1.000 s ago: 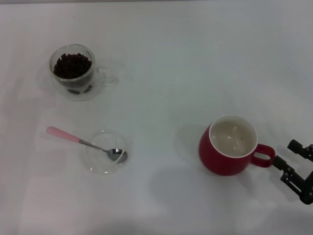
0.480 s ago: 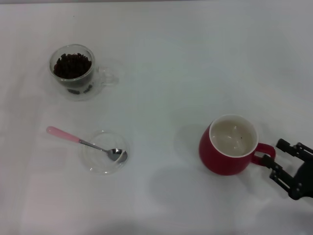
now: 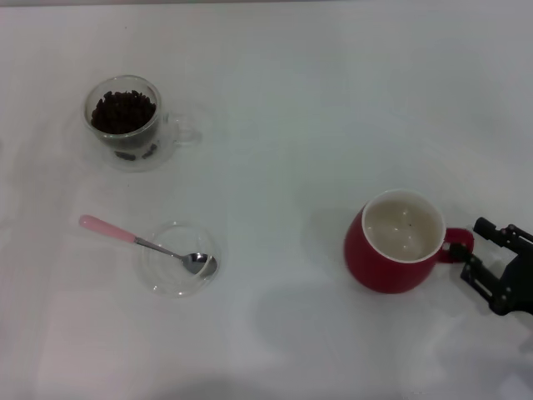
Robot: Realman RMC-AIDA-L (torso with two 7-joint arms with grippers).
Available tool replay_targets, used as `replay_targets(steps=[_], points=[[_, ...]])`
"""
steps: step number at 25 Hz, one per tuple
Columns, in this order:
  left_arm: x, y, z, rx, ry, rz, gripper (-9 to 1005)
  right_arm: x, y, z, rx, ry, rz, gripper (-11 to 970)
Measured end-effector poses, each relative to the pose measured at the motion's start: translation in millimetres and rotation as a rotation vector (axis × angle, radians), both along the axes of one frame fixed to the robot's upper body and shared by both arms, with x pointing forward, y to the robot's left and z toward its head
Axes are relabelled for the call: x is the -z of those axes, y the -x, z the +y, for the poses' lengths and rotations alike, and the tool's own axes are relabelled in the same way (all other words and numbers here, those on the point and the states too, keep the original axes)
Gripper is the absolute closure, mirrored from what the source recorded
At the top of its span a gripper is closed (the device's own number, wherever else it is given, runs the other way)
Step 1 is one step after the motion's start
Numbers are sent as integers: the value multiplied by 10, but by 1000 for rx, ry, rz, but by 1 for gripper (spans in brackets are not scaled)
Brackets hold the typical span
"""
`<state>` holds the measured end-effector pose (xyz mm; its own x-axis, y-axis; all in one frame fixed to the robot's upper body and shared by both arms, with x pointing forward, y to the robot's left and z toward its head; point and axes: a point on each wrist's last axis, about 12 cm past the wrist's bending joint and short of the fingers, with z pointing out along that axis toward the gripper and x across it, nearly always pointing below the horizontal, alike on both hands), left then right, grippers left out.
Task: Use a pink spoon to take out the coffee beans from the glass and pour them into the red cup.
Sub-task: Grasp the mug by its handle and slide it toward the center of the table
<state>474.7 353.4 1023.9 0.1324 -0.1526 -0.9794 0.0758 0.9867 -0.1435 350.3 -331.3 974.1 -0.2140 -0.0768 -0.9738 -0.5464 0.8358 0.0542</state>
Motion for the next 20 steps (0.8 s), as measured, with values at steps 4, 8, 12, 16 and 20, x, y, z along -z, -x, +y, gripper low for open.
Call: replay_targets(steps=[4,8,12,16,20], points=[[1,-3,-1,0,0,1,384,-7,-23,4,-4,12,-15,502],[1,-10,-4,1,0,3,384,-17,-72,39,-28,11,-27,568],[4,-11,2,-3,1,6,384,-27,-103,74,-46,5,-39,634],[-2,-12,21,-16,3,2,384,-42,-143,135,-75,-7,-55,696],[-5,-13,28,-18,-2,0,384,-48,-172,196,-107,-16,-62,743]])
